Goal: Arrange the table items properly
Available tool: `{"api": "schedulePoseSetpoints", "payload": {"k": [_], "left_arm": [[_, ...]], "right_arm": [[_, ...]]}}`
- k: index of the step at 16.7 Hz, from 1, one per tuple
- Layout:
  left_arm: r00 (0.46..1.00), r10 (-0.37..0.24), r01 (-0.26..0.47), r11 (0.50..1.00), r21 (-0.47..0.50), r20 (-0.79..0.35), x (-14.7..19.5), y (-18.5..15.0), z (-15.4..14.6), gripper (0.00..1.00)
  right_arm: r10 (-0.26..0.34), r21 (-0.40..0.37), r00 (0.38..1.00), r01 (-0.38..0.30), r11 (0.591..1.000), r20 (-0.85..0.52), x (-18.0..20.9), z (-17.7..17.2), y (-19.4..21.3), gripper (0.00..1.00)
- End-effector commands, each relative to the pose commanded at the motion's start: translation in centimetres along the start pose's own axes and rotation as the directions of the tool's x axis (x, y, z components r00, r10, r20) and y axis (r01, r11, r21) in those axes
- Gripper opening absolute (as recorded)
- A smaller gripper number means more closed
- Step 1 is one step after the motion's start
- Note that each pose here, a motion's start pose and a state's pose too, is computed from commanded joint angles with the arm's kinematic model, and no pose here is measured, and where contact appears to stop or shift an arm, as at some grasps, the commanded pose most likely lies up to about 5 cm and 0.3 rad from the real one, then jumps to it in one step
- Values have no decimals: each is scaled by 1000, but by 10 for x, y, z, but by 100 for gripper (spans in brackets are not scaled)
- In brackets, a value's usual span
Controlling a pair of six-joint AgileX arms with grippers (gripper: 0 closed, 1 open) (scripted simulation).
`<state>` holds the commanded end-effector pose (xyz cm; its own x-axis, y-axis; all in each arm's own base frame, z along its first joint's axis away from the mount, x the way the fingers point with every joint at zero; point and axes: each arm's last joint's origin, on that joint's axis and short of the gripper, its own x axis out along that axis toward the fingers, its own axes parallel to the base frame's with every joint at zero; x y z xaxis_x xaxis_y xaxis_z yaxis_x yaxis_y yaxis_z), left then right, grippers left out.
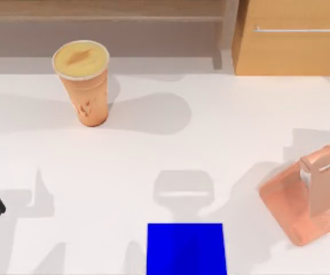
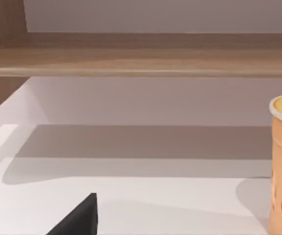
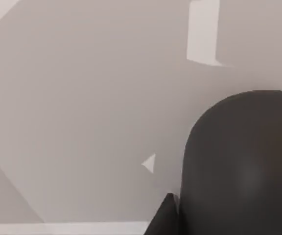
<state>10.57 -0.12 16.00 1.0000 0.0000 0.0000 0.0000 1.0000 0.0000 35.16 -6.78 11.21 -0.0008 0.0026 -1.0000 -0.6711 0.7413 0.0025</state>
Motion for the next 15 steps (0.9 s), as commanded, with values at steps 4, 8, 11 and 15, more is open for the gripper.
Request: {"api": "schedulePoseSetpoints", "payload": {"k": [4,8,11,15], "left_arm": [[1000,0,0,1000,0,0,0,0,0,100],[1000,0,0,1000,0,0,0,0,0,100],[1000,0,0,1000,0,0,0,0,0,100],[1000,0,0,1000,0,0,0,0,0,100]], "right_arm": [[0,0,1000,0,1000,0,0,0,0,0],[0,0,1000,0,1000,0,0,0,0,0],[-3,1,1000,3,1000,3,-3,0,0,0],[-5,4,1000,5,1000,6,-22,2,-4,0]]}}
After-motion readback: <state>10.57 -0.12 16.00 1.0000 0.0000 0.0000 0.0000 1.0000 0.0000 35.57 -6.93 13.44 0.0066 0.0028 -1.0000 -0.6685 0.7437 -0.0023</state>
